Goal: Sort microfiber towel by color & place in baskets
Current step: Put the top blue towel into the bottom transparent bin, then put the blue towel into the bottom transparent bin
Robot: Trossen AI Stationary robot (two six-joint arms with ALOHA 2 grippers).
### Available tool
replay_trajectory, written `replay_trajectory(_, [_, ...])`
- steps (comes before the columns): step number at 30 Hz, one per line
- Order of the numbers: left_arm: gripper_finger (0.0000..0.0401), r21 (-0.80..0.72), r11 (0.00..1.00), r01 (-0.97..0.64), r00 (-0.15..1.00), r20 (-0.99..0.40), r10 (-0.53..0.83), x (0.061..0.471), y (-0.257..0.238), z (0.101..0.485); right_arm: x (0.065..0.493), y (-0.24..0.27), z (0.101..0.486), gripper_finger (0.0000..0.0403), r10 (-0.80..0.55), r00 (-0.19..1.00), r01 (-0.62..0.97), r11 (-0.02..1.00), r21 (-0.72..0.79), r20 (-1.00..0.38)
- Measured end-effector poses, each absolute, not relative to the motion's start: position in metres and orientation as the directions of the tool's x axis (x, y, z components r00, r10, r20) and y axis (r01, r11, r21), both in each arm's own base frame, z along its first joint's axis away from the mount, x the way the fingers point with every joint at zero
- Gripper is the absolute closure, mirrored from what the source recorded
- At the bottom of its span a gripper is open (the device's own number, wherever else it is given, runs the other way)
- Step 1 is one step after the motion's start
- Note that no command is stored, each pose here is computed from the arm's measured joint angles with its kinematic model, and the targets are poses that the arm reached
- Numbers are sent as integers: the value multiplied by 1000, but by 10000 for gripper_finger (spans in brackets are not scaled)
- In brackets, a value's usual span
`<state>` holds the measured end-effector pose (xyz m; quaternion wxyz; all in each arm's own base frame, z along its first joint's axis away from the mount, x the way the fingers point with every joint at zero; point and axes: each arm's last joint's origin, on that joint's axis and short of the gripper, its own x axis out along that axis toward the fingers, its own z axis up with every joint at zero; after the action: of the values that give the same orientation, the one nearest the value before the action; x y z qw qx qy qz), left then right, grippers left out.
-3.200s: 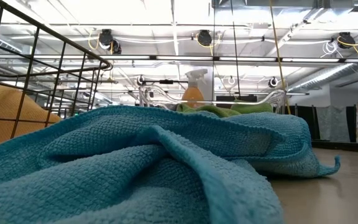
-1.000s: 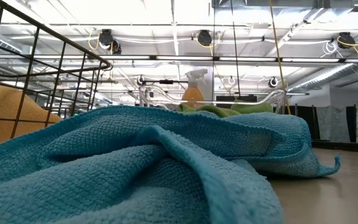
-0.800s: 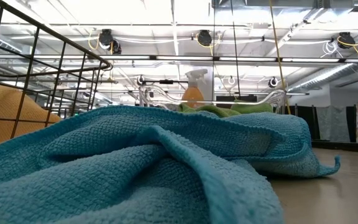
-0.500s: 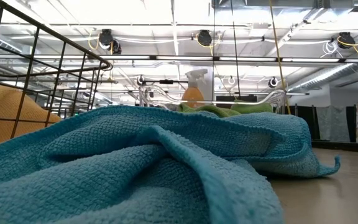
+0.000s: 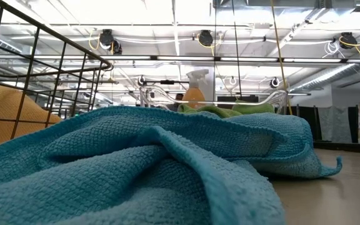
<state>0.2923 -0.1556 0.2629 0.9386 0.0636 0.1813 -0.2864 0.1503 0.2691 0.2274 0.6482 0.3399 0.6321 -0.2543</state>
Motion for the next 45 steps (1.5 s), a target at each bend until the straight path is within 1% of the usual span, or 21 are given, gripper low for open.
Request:
replay_trajectory(2, [82, 16, 828, 561, 770, -377, -515, 292, -156, 263, 152, 263, 227, 402, 35, 95, 790, 606, 97, -995])
replay_trajectory(4, [82, 16, 828, 561, 770, -377, -515, 292, -156, 263, 156, 259, 218, 402, 4, 89, 801, 594, 74, -996])
replay_trajectory(11, [82, 15, 827, 562, 767, -384, -515, 292, -156, 262, 173, 259, 176, 402, 65, 2, 759, 650, 44, -998])
replay_trajectory(14, [82, 15, 827, 563, 766, -384, -515, 292, -156, 262, 177, 259, 170, 403, 66, -38, 748, 663, 15, -997])
replay_trajectory(17, [82, 15, 827, 563, 766, -384, -515, 292, -156, 262, 178, 259, 170, 403, 85, -48, 739, 674, 22, -995])
replay_trajectory(21, [82, 14, 829, 560, 765, -393, -510, 291, -156, 261, 178, 261, 190, 403, 147, -24, 735, 673, 83, -989])
replay_trajectory(23, [82, 22, 840, 542, 770, -414, -486, 291, -155, 259, 178, 260, 201, 403, 157, -12, 743, 662, 96, -988])
replay_trajectory(28, [82, 48, 893, 447, 797, -475, -373, 290, -151, 254, 175, 256, 225, 403, 73, 38, 763, 642, 76, -997])
replay_trajectory(30, [82, 40, 907, 418, 799, -491, -347, 290, -150, 252, 174, 254, 226, 403, 47, 34, 761, 646, 56, -998])
replay_trajectory(32, [82, 19, 912, 409, 791, -506, -344, 288, -150, 250, 175, 255, 228, 403, 48, 40, 748, 661, 62, -998])
replay_trajectory(36, [82, -15, 916, 401, 763, -549, -343, 281, -152, 237, 181, 256, 234, 403, 33, 110, 736, 669, 104, -993])
replay_trajectory(40, [82, -37, 923, 383, 740, -586, -331, 272, -153, 219, 190, 256, 256, 403, 26, 177, 777, 610, 155, -984])
replay_trajectory(43, [82, -23, 939, 344, 761, -579, -293, 269, -154, 212, 197, 256, 280, 403, -1, 281, 766, 602, 224, -960])
replay_trajectory(45, [82, 0, 947, 323, 795, -543, -271, 271, -156, 214, 201, 255, 294, 403, -42, 373, 724, 638, 262, -927])
